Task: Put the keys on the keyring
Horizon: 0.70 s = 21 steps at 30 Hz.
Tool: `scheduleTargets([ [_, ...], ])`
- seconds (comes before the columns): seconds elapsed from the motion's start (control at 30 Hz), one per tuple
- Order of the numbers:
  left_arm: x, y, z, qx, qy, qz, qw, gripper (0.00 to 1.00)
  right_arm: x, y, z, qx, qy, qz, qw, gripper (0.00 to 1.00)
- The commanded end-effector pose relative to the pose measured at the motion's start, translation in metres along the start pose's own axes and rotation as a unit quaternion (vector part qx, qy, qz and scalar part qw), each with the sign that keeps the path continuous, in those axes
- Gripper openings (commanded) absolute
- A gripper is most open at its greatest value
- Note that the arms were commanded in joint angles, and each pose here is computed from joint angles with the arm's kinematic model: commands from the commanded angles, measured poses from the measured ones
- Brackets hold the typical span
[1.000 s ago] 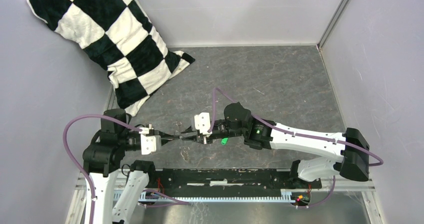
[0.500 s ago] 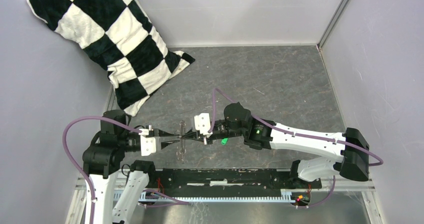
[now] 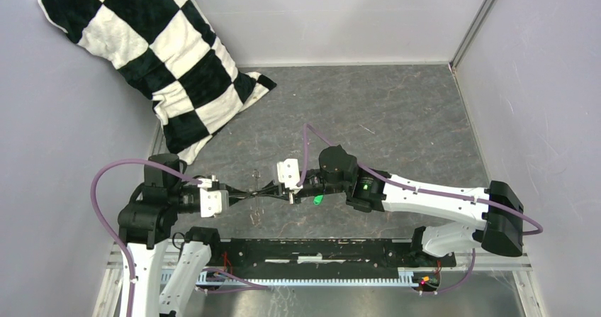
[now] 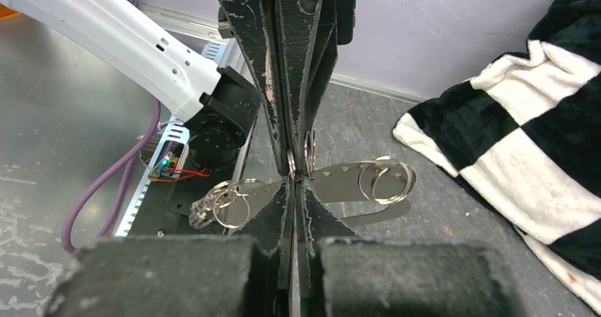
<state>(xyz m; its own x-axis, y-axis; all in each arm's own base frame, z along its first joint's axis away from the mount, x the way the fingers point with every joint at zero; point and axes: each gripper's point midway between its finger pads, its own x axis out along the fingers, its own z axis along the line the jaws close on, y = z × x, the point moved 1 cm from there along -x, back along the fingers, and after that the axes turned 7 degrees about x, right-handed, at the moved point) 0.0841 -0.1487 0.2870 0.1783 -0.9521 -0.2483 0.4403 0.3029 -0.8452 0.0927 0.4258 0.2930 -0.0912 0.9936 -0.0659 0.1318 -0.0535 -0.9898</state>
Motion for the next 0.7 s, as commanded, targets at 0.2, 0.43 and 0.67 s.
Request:
scheduleTargets([
  [0.2, 0.000, -0.002, -0.007, 0.058, 0.014, -0.010, 0.998, 0.02, -0.017, -0.029, 0.002, -0.005, 0.002, -0.035, 0.999, 0.34],
  [0.43, 0.002, 0.004, -0.019, 0.208, 0.031, -0.020, 0.977, 0.02, -0.057, -0.011, -0.029, 0.098, 0.060, -0.027, 0.993, 0.49],
  [0.67, 0.003, 0.009, -0.019, 0.263, 0.021, -0.017, 0.964, 0.02, -0.090, 0.063, -0.056, 0.228, 0.167, 0.047, 0.958, 0.62],
])
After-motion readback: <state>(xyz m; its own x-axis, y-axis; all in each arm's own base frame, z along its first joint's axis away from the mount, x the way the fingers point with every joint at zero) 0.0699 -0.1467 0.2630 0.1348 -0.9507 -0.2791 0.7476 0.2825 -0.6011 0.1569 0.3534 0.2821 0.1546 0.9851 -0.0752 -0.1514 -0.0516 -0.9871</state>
